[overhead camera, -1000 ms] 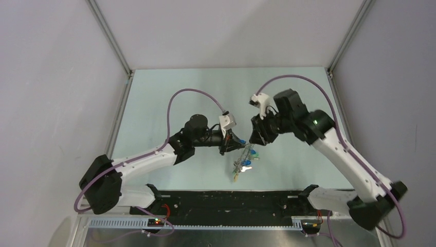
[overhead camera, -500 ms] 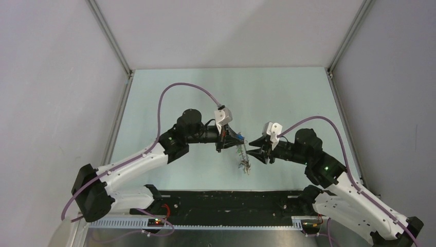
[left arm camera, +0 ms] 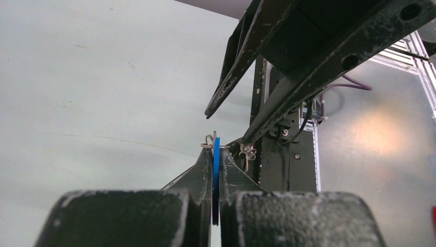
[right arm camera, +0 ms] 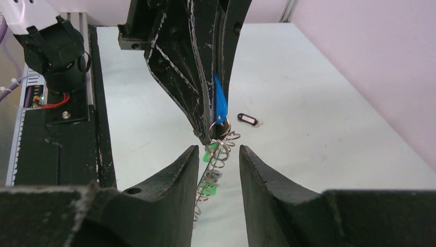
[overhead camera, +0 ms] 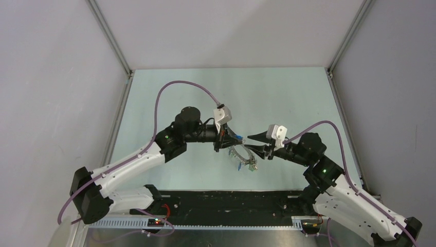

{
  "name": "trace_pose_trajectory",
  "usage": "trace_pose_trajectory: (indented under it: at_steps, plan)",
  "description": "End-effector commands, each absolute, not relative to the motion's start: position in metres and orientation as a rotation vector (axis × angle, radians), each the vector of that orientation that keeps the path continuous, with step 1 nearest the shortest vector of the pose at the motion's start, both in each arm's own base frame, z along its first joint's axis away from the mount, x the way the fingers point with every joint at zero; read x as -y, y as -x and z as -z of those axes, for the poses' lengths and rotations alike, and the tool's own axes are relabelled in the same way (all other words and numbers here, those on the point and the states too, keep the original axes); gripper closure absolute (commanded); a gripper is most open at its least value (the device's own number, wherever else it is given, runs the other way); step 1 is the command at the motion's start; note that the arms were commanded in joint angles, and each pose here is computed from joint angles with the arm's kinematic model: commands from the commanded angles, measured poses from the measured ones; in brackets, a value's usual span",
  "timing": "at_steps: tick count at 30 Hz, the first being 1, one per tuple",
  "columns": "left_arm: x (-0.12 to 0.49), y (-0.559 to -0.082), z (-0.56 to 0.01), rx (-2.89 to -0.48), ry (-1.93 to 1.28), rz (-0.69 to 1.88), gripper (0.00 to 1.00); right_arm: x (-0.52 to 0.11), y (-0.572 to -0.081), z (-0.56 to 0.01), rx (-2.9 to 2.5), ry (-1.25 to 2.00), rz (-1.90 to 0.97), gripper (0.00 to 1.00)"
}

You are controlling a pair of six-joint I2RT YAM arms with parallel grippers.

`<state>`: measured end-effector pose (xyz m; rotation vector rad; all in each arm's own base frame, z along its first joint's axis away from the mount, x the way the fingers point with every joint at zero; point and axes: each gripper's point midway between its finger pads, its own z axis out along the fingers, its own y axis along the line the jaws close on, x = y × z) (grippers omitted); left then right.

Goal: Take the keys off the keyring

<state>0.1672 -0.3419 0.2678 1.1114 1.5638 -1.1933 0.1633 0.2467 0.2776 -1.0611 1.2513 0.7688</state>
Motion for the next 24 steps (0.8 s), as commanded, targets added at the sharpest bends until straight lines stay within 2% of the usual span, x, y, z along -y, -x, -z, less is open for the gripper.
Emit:
trace_pose_trajectory:
  at_steps: [1,5,14,24]
  plan:
    - [0.340,-0.169,-0.313,-1.417,-1.103,1.169,1.00,-0.246,-0.163,-0.299,-1.177,1.022,-0.772,0.59]
    - [0.340,-0.168,-0.317,-1.406,-1.105,1.164,1.00,-0.246,-0.166,-0.294,-1.213,1.009,-0.778,0.58]
    - [0.338,-0.166,-0.315,-1.406,-1.122,1.153,1.00,-0.241,-0.178,-0.298,-1.226,0.960,-0.759,0.67]
    - [0.338,-0.168,-0.323,-1.391,-1.112,1.137,1.00,-0.252,-0.172,-0.280,-1.264,1.034,-0.815,0.70]
